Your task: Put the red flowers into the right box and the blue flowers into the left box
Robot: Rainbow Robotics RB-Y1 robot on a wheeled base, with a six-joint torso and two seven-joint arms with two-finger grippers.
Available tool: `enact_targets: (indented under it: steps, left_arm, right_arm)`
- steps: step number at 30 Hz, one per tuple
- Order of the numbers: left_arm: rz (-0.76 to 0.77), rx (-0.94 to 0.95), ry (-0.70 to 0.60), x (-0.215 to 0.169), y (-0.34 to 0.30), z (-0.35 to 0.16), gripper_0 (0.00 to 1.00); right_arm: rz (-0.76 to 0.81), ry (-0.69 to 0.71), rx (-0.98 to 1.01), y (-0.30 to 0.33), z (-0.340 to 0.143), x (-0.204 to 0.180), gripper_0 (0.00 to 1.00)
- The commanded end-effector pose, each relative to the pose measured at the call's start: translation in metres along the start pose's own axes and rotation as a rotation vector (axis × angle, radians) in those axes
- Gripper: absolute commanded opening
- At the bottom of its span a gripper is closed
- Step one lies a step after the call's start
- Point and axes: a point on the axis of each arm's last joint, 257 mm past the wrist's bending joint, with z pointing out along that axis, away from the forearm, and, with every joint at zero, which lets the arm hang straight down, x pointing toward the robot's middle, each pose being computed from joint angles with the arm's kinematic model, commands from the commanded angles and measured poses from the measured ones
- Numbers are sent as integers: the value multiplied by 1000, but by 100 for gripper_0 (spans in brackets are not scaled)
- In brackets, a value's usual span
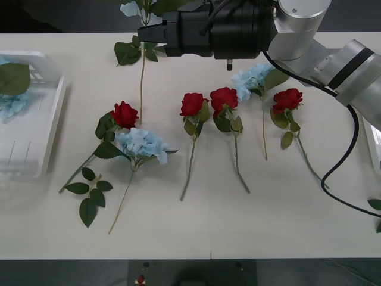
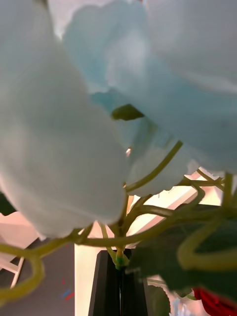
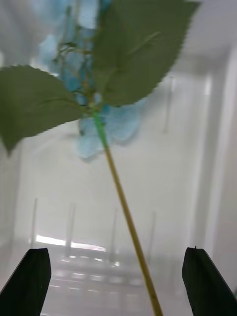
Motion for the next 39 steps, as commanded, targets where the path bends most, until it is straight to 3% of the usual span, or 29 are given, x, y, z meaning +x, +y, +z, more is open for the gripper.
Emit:
enact_targets:
  steps: [1,4,7,14,17,26,39]
  left_arm:
    - [188,167,-64,-32,-85,-34,76]
    - [202,329,-74,-23,-140,-46,84]
    - [142,566,-89,-6,-199,-50,100]
    - [297,820,-203,35,-273,-40,100]
    - [363,895,-313,46,-306,-34,100]
    - [429,1012,-638,7,-383,-61,100]
    - [401,1040,-817,-49,-430,-92,97]
  right_arm:
    - [-7,-21,-23,17,4,-21,0]
    - [-1,-23,-22,16,4,-21,0]
    - [3,-31,-22,17,5,-23,0]
    - [20,-44,-27,19,5,-27,0]
    - [26,-49,-32,21,5,-29,0]
    - [28,-48,-37,24,5,-29,0]
    - [31,-49,-38,24,5,-29,0]
